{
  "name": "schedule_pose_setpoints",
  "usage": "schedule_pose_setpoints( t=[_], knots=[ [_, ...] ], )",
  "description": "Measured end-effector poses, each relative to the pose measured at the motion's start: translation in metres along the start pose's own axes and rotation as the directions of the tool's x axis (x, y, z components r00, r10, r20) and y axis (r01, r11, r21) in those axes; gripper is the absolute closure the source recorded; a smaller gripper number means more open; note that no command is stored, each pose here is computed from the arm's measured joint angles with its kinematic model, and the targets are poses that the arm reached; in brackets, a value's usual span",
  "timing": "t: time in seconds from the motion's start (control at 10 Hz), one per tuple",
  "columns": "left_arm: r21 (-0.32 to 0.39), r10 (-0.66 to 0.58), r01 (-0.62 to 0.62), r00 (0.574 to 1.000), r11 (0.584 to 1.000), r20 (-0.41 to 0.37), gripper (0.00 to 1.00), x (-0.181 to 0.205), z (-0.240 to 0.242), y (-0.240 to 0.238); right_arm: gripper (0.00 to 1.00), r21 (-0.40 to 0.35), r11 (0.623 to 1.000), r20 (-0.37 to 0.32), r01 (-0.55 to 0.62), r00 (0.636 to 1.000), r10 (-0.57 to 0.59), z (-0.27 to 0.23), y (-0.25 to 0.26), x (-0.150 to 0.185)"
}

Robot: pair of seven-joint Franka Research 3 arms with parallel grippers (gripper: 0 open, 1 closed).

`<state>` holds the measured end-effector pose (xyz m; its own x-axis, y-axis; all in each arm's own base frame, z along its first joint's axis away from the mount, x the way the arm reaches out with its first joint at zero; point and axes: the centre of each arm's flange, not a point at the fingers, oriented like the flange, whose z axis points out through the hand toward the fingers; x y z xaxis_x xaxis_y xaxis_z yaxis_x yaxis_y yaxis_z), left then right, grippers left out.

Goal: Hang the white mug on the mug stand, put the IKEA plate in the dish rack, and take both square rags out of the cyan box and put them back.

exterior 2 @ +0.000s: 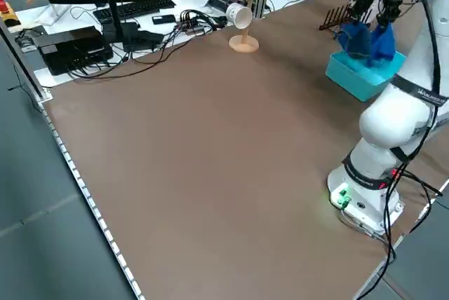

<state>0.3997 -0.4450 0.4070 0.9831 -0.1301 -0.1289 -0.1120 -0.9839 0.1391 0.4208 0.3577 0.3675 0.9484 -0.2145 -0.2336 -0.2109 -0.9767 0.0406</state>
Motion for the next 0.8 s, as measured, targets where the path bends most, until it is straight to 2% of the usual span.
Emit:
schedule_pose_setpoints(
  t=[0.2,0.4,0.5,0.8],
  knots=[
    [0.056,0.015,-0.016,1.0,0.998,0.011,0.97,-0.003,0.042,0.014,0.96,0.004,0.999,0.04,0.033,0.999,-0.034,-0.066,0.032,0.024],
    [0.078,0.015,-0.018,0.999,0.997,0.039,0.95,-0.003,0.082,0.021,0.96,0.03,0.995,0.069,0.092,0.993,-0.094,-0.118,0.09,0.057],
    [0.078,0.008,-0.013,0.998,0.997,0.056,0.89,0.001,0.091,0.019,0.96,0.044,0.992,0.082,0.119,0.989,-0.122,-0.126,0.121,0.073],
    [0.06,-0.007,0.006,1.0,0.998,0.031,0.44,0.013,0.076,0.016,0.96,0.064,0.986,0.103,0.153,0.982,-0.159,-0.108,0.165,0.103]
  ],
)
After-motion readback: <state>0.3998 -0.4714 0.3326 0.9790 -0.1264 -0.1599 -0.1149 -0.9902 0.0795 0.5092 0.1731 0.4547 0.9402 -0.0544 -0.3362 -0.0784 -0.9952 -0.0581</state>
